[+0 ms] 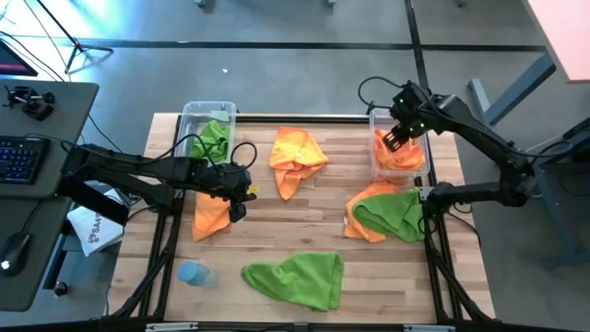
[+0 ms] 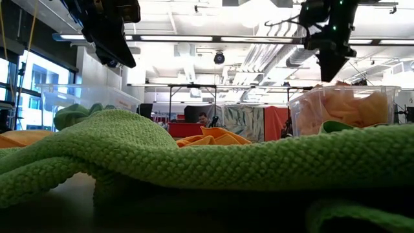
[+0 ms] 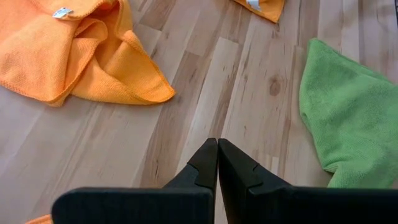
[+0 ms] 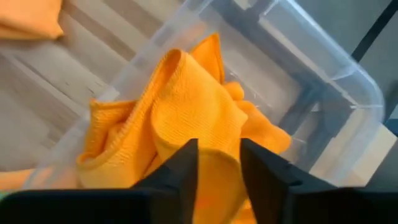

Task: Sort microfiber towel by color & place in baskets
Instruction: Put the orange microfiber towel into the right transparent bin

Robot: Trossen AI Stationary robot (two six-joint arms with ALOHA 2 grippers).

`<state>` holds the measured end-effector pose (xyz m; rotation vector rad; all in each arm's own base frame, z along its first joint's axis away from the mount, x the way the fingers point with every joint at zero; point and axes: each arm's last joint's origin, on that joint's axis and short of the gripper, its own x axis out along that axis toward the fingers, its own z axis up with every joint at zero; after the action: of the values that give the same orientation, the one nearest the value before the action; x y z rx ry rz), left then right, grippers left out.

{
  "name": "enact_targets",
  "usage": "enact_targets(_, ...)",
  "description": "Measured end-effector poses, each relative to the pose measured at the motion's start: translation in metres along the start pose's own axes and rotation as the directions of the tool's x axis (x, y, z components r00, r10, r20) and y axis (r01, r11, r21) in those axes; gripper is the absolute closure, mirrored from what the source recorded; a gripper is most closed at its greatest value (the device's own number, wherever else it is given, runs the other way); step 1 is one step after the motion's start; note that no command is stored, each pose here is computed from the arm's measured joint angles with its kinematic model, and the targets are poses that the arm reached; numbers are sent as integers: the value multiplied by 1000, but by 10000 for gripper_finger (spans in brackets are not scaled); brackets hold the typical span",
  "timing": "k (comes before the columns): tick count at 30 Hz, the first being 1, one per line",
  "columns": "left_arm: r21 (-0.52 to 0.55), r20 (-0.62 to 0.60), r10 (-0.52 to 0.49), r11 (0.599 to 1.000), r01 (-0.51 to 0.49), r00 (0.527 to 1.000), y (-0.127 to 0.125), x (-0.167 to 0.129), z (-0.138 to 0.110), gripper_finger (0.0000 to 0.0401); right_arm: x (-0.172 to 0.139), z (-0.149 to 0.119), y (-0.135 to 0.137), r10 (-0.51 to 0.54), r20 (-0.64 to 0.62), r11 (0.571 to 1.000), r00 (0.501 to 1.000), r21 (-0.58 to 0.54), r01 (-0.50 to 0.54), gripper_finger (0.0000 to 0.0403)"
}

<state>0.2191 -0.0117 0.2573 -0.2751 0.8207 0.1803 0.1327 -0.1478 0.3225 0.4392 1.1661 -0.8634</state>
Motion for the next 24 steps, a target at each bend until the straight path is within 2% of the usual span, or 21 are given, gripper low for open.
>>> enact_targets(5, -15, -6, -16, 1000, 16, 1000, 0, 0, 0, 401, -20, 0, -2, 22, -12, 992, 1000, 122, -20, 224)
enact_targets(9, -27, -11, -28, 999, 28, 1000, -1, 0, 0, 401, -34, -3, -3, 38, -39, 981, 999, 191, -29, 215)
enact_targets(12, -27, -11, -28, 999, 28, 1000, -1, 0, 0, 401, -45, -9, 3, 53, -3, 979, 999, 195, -52, 236)
enact_targets(14, -27, -11, -28, 999, 27, 1000, -1, 0, 0, 401, -51, -14, 10, 68, 25, 980, 997, 183, -72, 265)
enact_targets(20, -27, -33, -19, 999, 19, 999, 0, 0, -3, 401, -70, -29, 41, 115, 116, 981, 986, 140, -131, 389)
enact_targets(24, -60, -33, -30, 998, 28, 999, 0, 0, -2, 401, -79, -31, 70, 170, 219, 972, 961, 125, -200, 376)
